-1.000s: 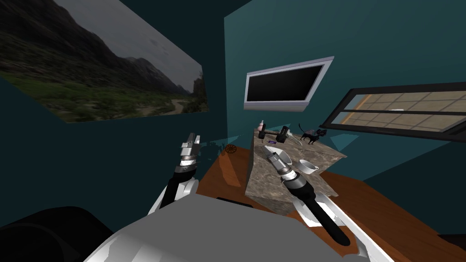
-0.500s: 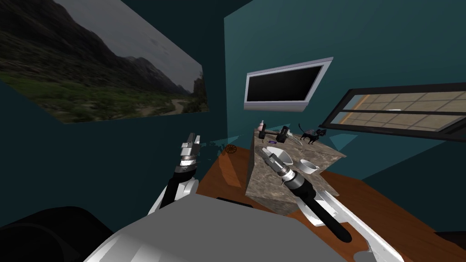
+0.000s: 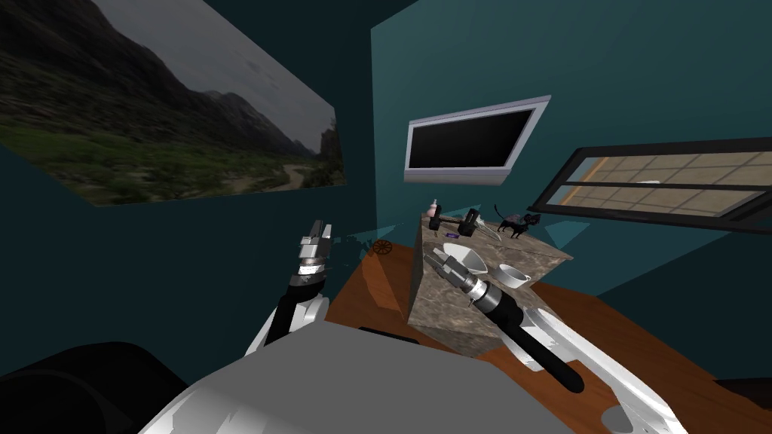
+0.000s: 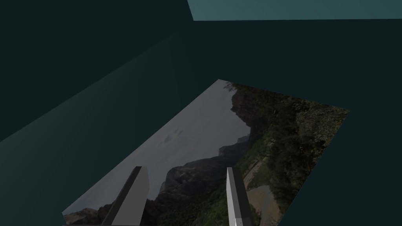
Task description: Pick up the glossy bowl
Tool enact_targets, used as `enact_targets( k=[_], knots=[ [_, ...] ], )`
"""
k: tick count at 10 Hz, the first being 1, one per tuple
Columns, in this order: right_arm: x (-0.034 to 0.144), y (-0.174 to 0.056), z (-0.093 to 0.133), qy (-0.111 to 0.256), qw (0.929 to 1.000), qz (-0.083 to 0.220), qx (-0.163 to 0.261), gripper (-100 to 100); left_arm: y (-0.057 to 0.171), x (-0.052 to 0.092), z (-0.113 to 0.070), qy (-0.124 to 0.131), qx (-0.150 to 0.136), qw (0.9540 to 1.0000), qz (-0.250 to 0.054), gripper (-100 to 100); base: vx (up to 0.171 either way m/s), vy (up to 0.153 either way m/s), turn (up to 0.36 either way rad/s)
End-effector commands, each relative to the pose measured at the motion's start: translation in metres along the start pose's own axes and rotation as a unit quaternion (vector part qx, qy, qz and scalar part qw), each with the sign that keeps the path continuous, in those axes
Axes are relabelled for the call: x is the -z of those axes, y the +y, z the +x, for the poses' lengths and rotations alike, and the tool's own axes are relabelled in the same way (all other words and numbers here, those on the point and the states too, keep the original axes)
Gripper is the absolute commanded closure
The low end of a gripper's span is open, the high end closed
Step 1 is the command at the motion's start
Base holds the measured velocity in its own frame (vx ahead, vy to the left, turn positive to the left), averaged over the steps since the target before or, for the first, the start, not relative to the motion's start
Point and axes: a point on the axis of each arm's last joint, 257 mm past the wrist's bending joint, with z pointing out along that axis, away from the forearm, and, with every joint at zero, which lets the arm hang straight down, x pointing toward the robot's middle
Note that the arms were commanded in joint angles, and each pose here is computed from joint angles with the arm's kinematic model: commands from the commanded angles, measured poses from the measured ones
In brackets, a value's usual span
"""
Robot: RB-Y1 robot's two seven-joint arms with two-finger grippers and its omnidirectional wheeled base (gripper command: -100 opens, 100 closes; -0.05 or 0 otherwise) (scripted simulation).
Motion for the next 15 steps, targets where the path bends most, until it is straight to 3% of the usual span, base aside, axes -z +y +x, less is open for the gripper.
enact_targets(
  k=[1, 3, 6, 8, 12, 13, 14, 15],
  knots=[
    [0.004, -0.006, 0.016, 0.036, 0.9989, 0.000, 0.030, -100, 0.000, 0.000, 0.000, 0.000, 0.000, 1.0000, 0.000, 0, 0.026, 0.041, -0.028],
    [0.007, -0.008, 0.020, 0.055, 0.9975, -0.004, 0.044, -100, 0.000, 0.000, 0.000, 0.000, 0.000, 1.0000, 0.000, 0, 0.016, 0.027, -0.009],
    [0.019, -0.025, 0.047, 0.123, 0.9874, -0.005, 0.100, -100, 0.000, 0.000, 0.000, 0.000, 0.000, 1.0000, 0.000, 0, 0.024, 0.031, -0.027],
    [0.023, -0.027, 0.049, 0.138, 0.9841, -0.008, 0.111, -100, 0.000, 0.000, 0.000, 0.000, 0.000, 1.0000, 0.000, 0, 0.020, 0.031, -0.011],
    [0.046, -0.051, 0.074, 0.218, 0.9599, -0.011, 0.176, -100, 0.000, 0.000, 0.000, 0.000, 0.000, 1.0000, 0.000, 0, 0.035, 0.037, -0.028],
    [0.056, -0.062, 0.084, 0.246, 0.9489, -0.010, 0.198, -100, 0.000, 0.000, 0.000, 0.000, 0.000, 1.0000, 0.000, 0, 0.044, 0.039, -0.041],
    [0.060, -0.065, 0.084, 0.258, 0.9437, -0.013, 0.207, -100, 0.000, 0.000, 0.000, 0.000, 0.000, 1.0000, 0.000, 0, 0.038, 0.041, -0.021],
    [0.071, -0.077, 0.093, 0.285, 0.9306, -0.012, 0.229, -100, 0.000, 0.000, 0.000, 0.000, 0.000, 1.0000, 0.000, 0, 0.042, 0.050, -0.034]
  ],
)
